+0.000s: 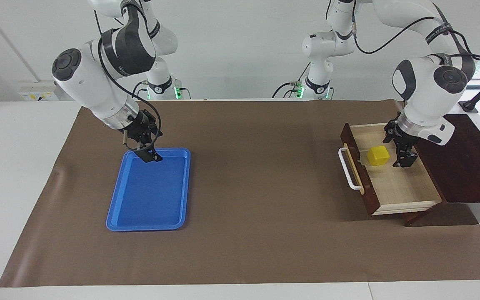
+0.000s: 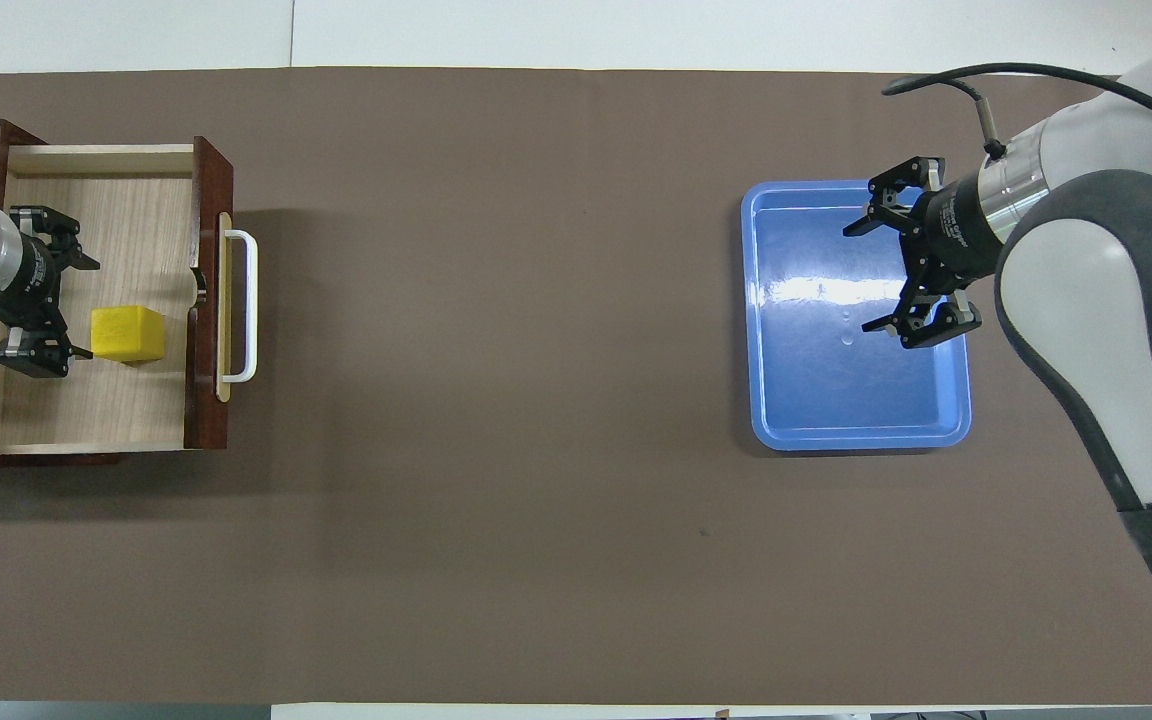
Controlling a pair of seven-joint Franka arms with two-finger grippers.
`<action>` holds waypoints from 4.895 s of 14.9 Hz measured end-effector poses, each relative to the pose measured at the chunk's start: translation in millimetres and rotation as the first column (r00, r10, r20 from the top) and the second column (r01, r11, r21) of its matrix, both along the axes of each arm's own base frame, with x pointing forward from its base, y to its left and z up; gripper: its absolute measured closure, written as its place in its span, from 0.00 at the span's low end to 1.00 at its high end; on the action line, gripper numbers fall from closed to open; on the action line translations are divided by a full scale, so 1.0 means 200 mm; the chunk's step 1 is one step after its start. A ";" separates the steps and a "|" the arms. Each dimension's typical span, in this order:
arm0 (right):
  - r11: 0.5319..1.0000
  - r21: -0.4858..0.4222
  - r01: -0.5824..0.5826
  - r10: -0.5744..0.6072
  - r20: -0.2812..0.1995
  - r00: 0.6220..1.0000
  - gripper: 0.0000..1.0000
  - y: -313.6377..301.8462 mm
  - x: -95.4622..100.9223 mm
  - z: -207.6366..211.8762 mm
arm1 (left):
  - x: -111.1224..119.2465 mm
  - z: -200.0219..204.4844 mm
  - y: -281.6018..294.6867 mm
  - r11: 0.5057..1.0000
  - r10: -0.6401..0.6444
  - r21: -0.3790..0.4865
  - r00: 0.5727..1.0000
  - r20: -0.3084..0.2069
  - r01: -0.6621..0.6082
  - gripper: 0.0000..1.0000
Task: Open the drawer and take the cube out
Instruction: 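Grasp the yellow cube with the left gripper while the right gripper approaches, then lift the cube with the left gripper while the right gripper moves toward it, then grasp the cube with the right gripper and open the left gripper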
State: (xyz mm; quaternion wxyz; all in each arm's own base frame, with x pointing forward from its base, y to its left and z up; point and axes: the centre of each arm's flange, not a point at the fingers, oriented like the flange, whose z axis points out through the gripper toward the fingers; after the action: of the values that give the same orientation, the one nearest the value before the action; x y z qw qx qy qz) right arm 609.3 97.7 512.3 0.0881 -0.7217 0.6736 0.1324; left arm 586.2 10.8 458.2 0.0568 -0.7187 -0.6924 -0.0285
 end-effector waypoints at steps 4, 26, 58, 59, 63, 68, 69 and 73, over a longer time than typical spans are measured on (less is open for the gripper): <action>0.996 0.074 0.052 -0.052 0.008 0.999 0.03 0.11 0.05 -0.05 | -0.07 -0.05 0.00 1.000 0.013 0.001 1.000 0.003 -0.013 0.00; 0.928 0.373 -0.023 0.006 0.047 0.999 0.02 0.74 0.17 -0.33 | -0.07 0.14 -0.06 0.997 0.063 -0.048 0.993 0.097 -0.058 0.44; 0.876 0.396 -0.275 0.236 0.143 0.961 0.04 0.87 0.20 -0.35 | -0.08 0.15 -1.69 0.970 0.193 -0.164 0.978 0.072 -0.180 0.44; 0.876 0.390 -0.283 0.247 0.143 0.959 0.04 0.91 0.21 -0.36 | -0.08 0.15 -1.69 0.970 0.195 -0.164 0.978 0.072 -0.182 0.44; 0.882 0.360 -0.305 0.279 0.123 0.952 0.04 1.05 0.24 -0.38 | -0.08 0.14 -1.68 0.969 0.198 -0.164 0.977 0.073 -0.184 0.44; 0.882 0.325 -0.342 0.323 0.113 0.940 0.04 1.22 0.20 -0.42 | -0.09 0.13 -1.71 0.970 0.190 -0.168 0.979 0.076 -0.176 0.44; 0.885 0.325 -0.335 0.318 0.105 0.942 0.04 1.25 0.19 -0.42 | -0.09 0.13 -1.72 0.970 0.189 -0.169 0.979 0.077 -0.174 0.44; 0.891 0.325 -0.319 0.307 0.089 0.948 0.04 1.29 0.17 -0.41 | -0.09 0.13 -1.72 0.970 0.189 -0.170 0.979 0.078 -0.174 0.44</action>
State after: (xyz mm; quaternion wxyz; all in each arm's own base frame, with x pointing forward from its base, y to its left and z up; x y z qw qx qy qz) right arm 643.3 355.7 429.8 0.1988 -0.7973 0.5147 0.2446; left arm 567.8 -332.4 484.2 -0.0322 -0.6523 -0.7572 -0.0006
